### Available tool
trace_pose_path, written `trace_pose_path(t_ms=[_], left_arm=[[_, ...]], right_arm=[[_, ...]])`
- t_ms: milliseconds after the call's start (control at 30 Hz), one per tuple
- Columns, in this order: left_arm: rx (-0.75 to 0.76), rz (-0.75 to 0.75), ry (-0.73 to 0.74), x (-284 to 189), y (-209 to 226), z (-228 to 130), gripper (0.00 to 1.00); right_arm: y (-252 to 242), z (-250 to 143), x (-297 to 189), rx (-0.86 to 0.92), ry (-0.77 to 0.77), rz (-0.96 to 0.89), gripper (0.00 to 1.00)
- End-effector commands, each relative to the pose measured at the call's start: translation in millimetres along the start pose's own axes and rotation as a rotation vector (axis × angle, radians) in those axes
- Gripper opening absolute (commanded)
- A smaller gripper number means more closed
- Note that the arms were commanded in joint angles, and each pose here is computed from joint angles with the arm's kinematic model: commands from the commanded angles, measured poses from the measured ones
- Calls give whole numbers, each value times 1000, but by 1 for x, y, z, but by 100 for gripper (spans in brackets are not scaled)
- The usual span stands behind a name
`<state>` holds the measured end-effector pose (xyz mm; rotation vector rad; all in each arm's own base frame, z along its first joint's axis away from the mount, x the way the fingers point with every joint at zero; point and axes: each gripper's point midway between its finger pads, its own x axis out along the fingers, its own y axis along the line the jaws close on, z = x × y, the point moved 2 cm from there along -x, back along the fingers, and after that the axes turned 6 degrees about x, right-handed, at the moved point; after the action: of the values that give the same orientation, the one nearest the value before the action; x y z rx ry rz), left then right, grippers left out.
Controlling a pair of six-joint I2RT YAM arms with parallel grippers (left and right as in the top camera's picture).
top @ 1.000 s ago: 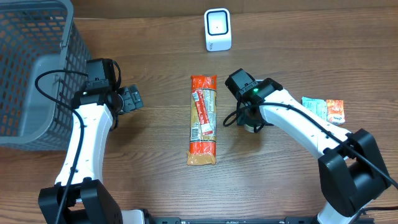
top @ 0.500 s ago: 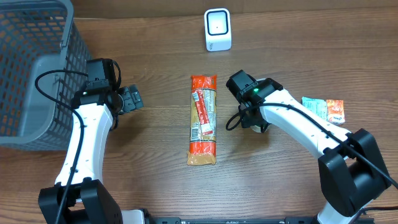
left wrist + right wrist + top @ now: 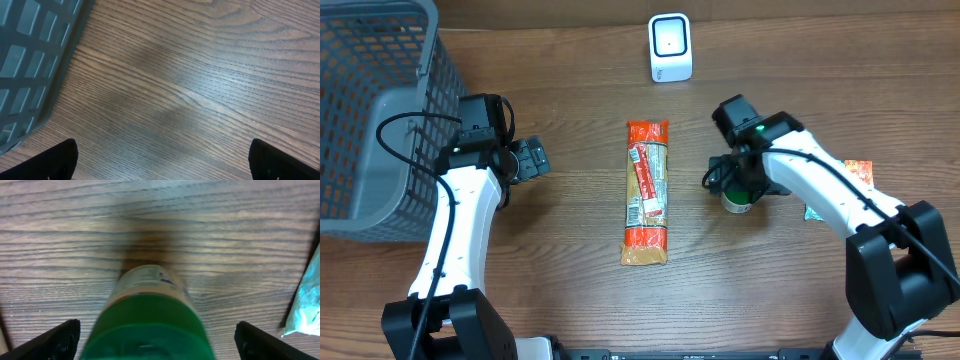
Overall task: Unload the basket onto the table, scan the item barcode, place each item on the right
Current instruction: 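Close the right gripper on the jar and lift it slightly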
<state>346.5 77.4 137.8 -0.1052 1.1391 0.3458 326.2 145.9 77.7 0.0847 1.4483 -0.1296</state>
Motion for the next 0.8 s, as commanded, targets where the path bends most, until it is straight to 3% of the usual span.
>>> trace_pose_path(t_ms=[0, 767], left_arm=[[19, -6, -31, -8, 0, 7, 100], [19, -6, -31, -8, 0, 7, 100]], right_arm=[[6, -7, -3, -16, 40, 57, 100], [3, -7, -2, -28, 31, 35, 92]])
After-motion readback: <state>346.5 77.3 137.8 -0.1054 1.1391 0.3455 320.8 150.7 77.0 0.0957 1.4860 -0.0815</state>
